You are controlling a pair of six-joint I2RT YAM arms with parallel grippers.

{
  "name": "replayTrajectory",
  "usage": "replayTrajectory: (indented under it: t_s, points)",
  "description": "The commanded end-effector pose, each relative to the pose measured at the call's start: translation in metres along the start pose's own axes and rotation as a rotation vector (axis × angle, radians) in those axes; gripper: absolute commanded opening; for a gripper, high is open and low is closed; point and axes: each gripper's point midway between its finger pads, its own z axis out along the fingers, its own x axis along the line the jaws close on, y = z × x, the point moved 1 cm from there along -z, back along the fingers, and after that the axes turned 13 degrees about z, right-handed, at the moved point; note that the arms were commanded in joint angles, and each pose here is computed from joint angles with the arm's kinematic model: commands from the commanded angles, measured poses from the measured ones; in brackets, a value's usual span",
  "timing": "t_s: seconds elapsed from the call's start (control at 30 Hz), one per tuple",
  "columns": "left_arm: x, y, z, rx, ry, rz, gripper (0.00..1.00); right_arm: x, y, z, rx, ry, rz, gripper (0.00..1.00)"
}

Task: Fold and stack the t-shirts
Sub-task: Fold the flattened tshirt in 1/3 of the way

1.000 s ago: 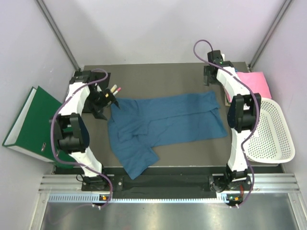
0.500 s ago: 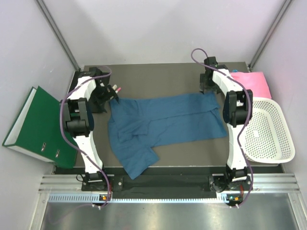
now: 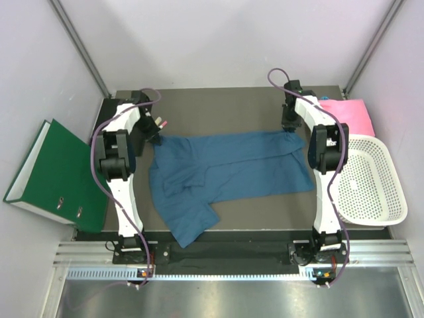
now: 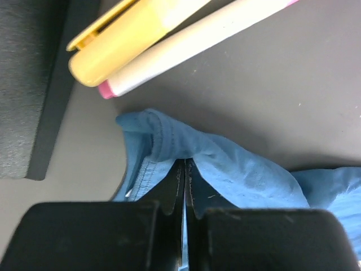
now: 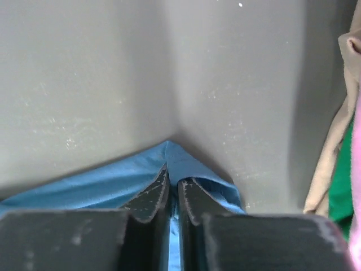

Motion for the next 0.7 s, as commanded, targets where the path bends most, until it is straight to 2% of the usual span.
replayTrajectory:
  t_s: [0.0,0.23,0.47,0.5,0.6,0.67]
  points:
    - [-0.008,0.023,-0.012,-0.08,-0.009,0.03,0.0,-0.008,0.011,-0.002,0.004,0.022,0.059,0.0]
    - [-0.011,0.051,-0.036,-0.199,0.015,0.037,0.0,-0.007,0.029,-0.017,-0.066,0.047,0.076,0.0]
    - [-0.011,0.069,-0.028,-0.212,0.031,0.055,0.0,-0.009,0.038,-0.019,-0.094,0.053,0.091,0.0]
    - [-0.013,0.075,-0.03,-0.217,0.022,0.069,0.05,-0.009,0.037,-0.018,-0.088,0.054,0.088,0.0]
    - [-0.014,0.069,-0.036,-0.192,0.02,0.086,0.54,-0.012,0.033,-0.013,-0.072,0.047,0.082,0.0]
    - [-0.013,0.065,-0.036,-0.199,0.012,0.086,0.59,-0.015,0.029,-0.009,-0.058,0.044,0.083,0.0]
